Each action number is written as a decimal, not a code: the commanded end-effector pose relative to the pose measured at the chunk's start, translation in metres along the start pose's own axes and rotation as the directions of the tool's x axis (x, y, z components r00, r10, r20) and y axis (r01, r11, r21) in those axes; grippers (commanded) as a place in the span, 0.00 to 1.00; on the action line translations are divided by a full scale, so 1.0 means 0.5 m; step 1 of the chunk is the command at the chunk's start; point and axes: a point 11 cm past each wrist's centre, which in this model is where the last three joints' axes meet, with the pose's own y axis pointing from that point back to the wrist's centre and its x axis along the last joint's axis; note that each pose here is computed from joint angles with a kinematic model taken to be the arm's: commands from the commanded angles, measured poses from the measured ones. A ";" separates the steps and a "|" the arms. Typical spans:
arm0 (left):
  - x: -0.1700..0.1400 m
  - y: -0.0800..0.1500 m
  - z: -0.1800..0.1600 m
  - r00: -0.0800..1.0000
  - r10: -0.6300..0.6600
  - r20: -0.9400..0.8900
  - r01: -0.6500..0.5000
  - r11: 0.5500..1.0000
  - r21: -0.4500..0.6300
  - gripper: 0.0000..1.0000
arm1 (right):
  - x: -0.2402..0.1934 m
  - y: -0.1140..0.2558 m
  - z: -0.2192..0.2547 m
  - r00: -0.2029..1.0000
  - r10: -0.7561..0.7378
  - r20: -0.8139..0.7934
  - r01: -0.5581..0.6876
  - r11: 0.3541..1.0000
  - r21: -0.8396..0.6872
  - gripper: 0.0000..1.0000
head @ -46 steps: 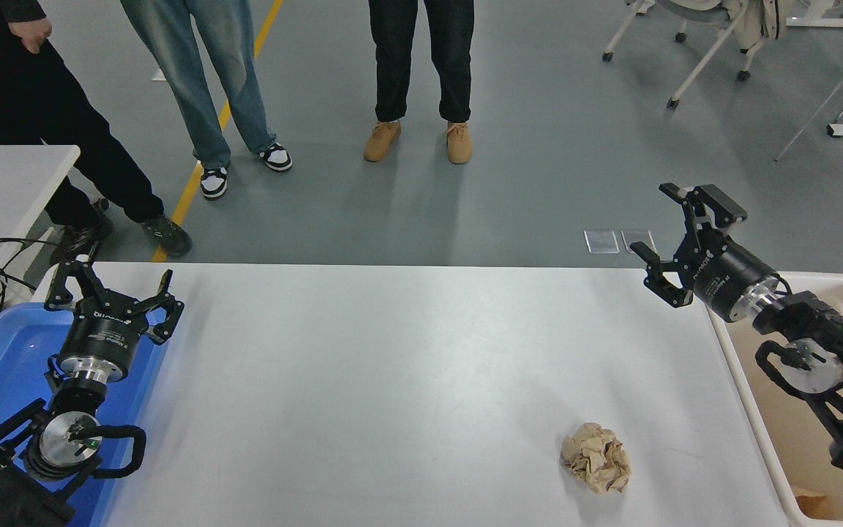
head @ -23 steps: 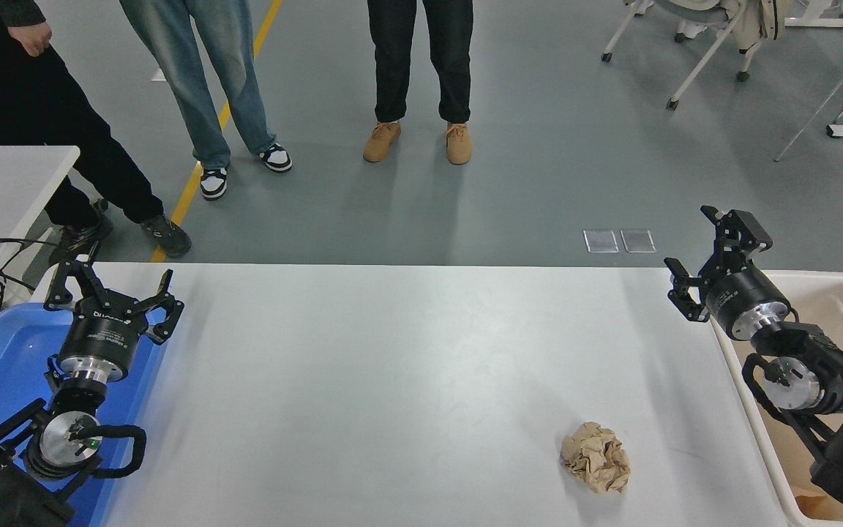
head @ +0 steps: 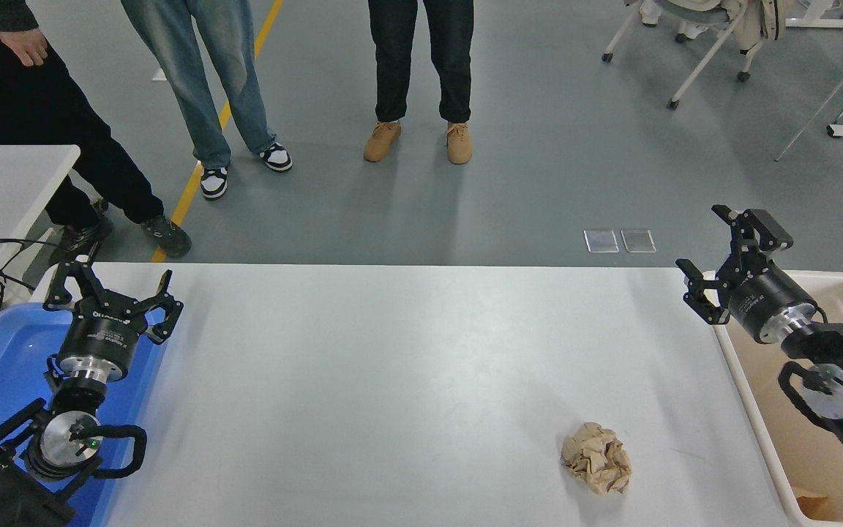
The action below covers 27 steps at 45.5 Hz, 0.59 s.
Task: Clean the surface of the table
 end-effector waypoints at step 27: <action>0.000 0.000 0.000 1.000 0.000 -0.001 0.000 1.000 -0.001 0.99 | -0.133 0.071 -0.076 0.683 -0.547 -0.485 0.409 0.836 -0.367 0.99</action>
